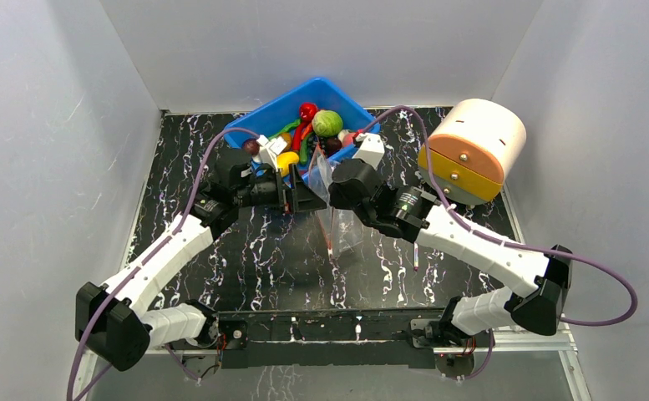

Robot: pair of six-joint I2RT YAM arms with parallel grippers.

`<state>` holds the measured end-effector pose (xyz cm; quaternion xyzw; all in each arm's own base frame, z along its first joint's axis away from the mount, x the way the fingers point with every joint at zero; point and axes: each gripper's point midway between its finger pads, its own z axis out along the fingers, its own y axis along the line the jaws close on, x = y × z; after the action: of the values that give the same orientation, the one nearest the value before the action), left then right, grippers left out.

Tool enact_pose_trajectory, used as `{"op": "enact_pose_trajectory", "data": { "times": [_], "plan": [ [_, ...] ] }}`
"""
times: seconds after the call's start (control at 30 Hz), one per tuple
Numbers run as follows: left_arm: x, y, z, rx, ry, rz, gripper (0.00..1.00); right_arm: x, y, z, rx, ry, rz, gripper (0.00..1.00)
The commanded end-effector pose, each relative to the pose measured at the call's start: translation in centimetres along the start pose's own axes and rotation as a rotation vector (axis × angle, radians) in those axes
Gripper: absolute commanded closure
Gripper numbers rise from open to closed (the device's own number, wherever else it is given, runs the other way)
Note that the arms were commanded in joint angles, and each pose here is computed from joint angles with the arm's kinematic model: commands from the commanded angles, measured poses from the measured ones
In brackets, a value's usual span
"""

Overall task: Place the food in the zip-top bag and seal the zipper
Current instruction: Open the zipper of the food storage bag.

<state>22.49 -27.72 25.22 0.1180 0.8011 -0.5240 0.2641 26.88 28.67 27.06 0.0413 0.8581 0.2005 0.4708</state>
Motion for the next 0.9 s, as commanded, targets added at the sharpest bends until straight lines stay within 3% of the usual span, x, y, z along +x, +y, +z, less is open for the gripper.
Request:
{"op": "enact_pose_trajectory", "data": {
  "times": [0.0,0.1,0.13,0.27,0.37,0.5,0.63,0.77,0.87],
  "plan": [
    [-1.2,0.8,-0.1,-0.121,-0.035,0.056,0.11,-3.0,1.9,-0.8,-0.077,-0.089,0.067,1.00],
    [-1.4,3.0,-0.1,-0.252,-0.035,0.061,0.17,-3.2,2.0,-1.1,-0.094,-0.095,0.065,1.00],
    [-1.7,3.8,-0.2,-0.302,-0.043,0.062,0.23,-3.2,2.0,-1.3,-0.099,-0.093,0.062,1.00],
    [-2.3,6.6,-1.5,-0.488,-0.067,0.068,0.75,-3.7,-0.1,-2.1,-0.006,-0.099,0.028,1.00],
    [-2.2,7.7,-2.7,-0.564,-0.085,0.080,0.97,-4.3,-4.2,-3.4,0.171,-0.122,-0.018,1.00],
    [-1.7,9.2,-3.9,-0.657,-0.087,0.071,1.00,-5.2,-8.1,-5.5,0.314,-0.159,-0.039,1.00],
    [-1.6,8.9,-3.6,-0.637,-0.085,0.046,1.00,-4.2,-9.4,-5.4,0.354,-0.154,-0.046,1.00],
    [-1.5,6.1,-1.6,-0.452,-0.069,0.035,1.00,-3.2,-7.5,-4.5,0.251,-0.108,-0.053,1.00],
    [-1.2,4.0,-0.1,-0.312,-0.042,0.002,0.89,-2.9,-6.3,-4.3,0.177,-0.103,-0.024,1.00]
  ]
}}
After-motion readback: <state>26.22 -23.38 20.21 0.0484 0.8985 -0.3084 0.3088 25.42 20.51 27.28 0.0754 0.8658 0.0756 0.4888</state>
